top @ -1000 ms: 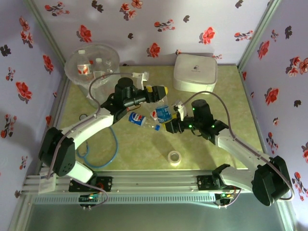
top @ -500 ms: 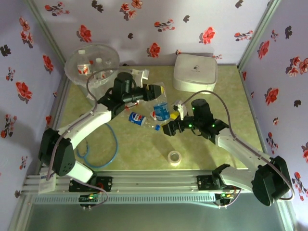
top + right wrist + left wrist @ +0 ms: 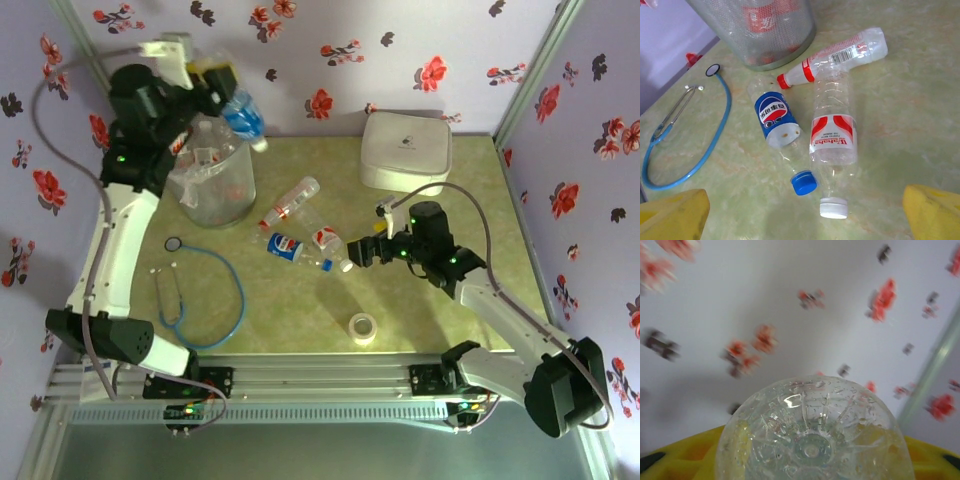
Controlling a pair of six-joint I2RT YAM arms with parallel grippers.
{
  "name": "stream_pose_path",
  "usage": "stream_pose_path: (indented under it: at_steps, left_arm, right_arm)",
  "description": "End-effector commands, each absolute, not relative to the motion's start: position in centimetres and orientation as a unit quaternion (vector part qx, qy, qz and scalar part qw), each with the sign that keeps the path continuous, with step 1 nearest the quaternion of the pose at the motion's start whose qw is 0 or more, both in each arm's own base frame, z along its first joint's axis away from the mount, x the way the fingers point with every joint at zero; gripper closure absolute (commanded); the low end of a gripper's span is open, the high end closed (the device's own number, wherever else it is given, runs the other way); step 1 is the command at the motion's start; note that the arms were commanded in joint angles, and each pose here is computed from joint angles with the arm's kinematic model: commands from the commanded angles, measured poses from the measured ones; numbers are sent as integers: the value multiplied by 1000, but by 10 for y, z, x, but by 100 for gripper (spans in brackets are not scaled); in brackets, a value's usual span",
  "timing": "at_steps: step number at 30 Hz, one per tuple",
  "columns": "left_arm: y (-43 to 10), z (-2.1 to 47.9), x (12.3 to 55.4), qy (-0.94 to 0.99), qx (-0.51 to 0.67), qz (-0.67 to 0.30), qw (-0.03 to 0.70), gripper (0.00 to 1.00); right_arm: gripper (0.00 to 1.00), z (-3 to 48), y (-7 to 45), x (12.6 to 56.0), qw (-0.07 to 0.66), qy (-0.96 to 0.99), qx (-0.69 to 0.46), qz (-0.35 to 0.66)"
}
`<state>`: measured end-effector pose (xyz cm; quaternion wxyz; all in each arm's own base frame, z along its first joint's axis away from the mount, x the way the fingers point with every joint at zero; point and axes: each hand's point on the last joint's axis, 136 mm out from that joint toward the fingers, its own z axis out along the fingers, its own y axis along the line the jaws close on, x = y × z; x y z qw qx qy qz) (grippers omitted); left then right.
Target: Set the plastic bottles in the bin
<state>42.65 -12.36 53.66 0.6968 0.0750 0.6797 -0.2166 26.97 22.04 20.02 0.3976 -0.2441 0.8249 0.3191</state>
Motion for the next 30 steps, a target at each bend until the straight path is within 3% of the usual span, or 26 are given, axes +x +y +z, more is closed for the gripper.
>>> stream_pose_path:
  at_steps: [1, 8, 12, 22, 30]
  left_arm:
    - [-76, 527, 447, 698, 54, -105, 707, 81]
    - [-24, 472, 490, 736, 20, 1, 676, 92]
    - [-10, 435, 501, 760, -10, -24, 650, 91]
    - [-28, 321, 501, 823, 2, -75, 562, 84]
    - [-40, 270, 492, 862, 20, -73, 502, 74]
  right_arm:
    - [1, 188, 216, 274, 386, 840, -223, 310]
    - [1, 184, 218, 278, 377, 845, -224, 307]
    - [1, 179, 217, 278, 373, 848, -224, 302]
    - [1, 168, 213, 277, 363, 858, -216, 292]
    - [1, 165, 216, 283, 360, 860, -208, 297]
